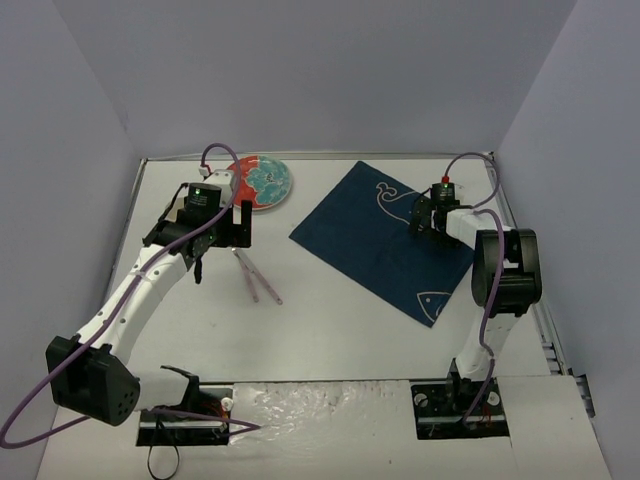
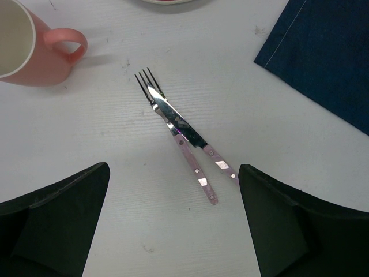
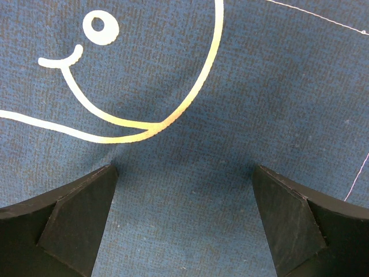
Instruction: Set the dinner table for one person
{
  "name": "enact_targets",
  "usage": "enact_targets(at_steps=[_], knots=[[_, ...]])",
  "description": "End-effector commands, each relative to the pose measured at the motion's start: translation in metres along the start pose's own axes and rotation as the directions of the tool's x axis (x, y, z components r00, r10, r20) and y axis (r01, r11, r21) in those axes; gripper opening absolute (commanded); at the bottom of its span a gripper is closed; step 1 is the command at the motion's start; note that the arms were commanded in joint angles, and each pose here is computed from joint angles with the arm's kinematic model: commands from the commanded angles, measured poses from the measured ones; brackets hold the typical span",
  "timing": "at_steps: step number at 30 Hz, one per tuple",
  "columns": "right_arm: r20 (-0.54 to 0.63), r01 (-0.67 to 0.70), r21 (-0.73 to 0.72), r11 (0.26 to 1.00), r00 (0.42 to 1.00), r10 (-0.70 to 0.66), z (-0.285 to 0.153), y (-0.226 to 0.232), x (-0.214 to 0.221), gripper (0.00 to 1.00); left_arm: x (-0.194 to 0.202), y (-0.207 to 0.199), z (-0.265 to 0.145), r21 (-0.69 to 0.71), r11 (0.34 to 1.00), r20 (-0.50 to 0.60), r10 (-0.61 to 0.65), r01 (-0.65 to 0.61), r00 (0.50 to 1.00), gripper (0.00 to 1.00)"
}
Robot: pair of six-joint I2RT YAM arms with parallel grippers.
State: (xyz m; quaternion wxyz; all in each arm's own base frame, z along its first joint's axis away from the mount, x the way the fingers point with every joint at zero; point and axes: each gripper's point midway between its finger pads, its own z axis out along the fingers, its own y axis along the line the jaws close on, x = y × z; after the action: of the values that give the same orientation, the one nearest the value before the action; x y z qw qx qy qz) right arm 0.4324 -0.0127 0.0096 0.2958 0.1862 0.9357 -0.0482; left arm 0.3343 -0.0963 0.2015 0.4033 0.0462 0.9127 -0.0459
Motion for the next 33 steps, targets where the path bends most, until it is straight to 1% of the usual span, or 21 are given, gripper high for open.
enact_targets(at_steps=[1, 5, 9, 14, 16, 18, 19, 21, 23, 25, 27, 28, 30, 31, 33], knots=[[-0.005, 0.017, 0.008, 1.000, 1.000, -0.017, 0.011, -0.002, -0.003, 1.00, -0.017, 0.004, -0.003, -0.017, 1.000, 0.065, -0.012, 0.013, 0.998, 0.92], [0.015, 0.012, -0.008, 1.000, 1.000, -0.012, 0.005, 0.001, -0.011, 1.00, -0.017, 0.005, -0.002, -0.019, 1.000, 0.062, -0.012, 0.013, 0.998, 0.92], [0.085, -0.011, -0.039, 0.999, 0.996, 0.015, -0.022, 0.005, -0.034, 1.00, -0.017, 0.005, -0.001, -0.022, 1.000, 0.061, -0.012, 0.013, 0.998, 0.92], [0.250, -0.031, -0.139, 0.990, 0.966, 0.065, -0.092, 0.015, -0.085, 1.00, -0.015, 0.006, 0.001, -0.029, 0.999, 0.057, -0.019, 0.020, 0.998, 0.92], [0.316, -0.027, -0.187, 0.982, 0.945, 0.087, -0.124, 0.019, -0.102, 1.00, -0.016, 0.006, 0.002, -0.030, 0.999, 0.062, -0.027, 0.029, 0.998, 0.92], [0.400, -0.011, -0.251, 0.968, 0.909, 0.115, -0.168, 0.024, -0.121, 1.00, -0.016, 0.006, 0.002, -0.025, 0.999, 0.070, -0.047, 0.048, 0.996, 0.92], [0.433, -0.001, -0.280, 0.960, 0.892, 0.127, -0.187, 0.027, -0.126, 1.00, -0.016, 0.006, 0.004, -0.023, 0.998, 0.075, -0.057, 0.059, 0.996, 0.92], [0.459, 0.015, -0.314, 0.949, 0.878, 0.138, -0.205, 0.028, -0.123, 1.00, -0.021, 0.005, 0.003, -0.018, 0.997, 0.107, -0.078, 0.080, 0.991, 0.92], [0.539, 0.028, -0.405, 0.914, 0.814, 0.214, -0.246, 0.033, -0.135, 1.00, -0.025, 0.006, 0.004, -0.018, 0.993, 0.140, -0.115, 0.119, 0.983, 0.92], [0.556, 0.028, -0.471, 0.882, 0.785, 0.272, -0.260, 0.033, -0.121, 1.00, -0.029, 0.005, 0.006, -0.008, 0.984, 0.171, -0.171, 0.175, 0.970, 0.94], [0.597, 0.064, -0.568, 0.821, 0.718, 0.357, -0.296, 0.036, -0.118, 1.00, -0.036, 0.002, 0.008, 0.021, 0.965, 0.212, -0.258, 0.260, 0.943, 0.97], [0.605, 0.094, -0.601, 0.794, 0.702, 0.375, -0.303, 0.039, -0.110, 1.00, -0.034, 0.002, 0.011, 0.028, 0.953, 0.213, -0.300, 0.301, 0.930, 0.97], [0.587, 0.126, -0.648, 0.751, 0.712, 0.386, -0.297, 0.046, -0.086, 1.00, -0.038, 0.000, 0.018, 0.052, 0.936, 0.239, -0.351, 0.349, 0.905, 0.97], [0.595, 0.140, -0.675, 0.724, 0.684, 0.422, -0.309, 0.047, -0.085, 1.00, -0.041, -0.001, 0.022, 0.067, 0.913, 0.248, -0.405, 0.402, 0.880, 0.97], [0.553, 0.134, -0.723, 0.678, 0.701, 0.451, -0.310, 0.053, -0.072, 1.00, -0.051, -0.002, 0.035, 0.094, 0.874, 0.271, -0.483, 0.477, 0.833, 0.97]])
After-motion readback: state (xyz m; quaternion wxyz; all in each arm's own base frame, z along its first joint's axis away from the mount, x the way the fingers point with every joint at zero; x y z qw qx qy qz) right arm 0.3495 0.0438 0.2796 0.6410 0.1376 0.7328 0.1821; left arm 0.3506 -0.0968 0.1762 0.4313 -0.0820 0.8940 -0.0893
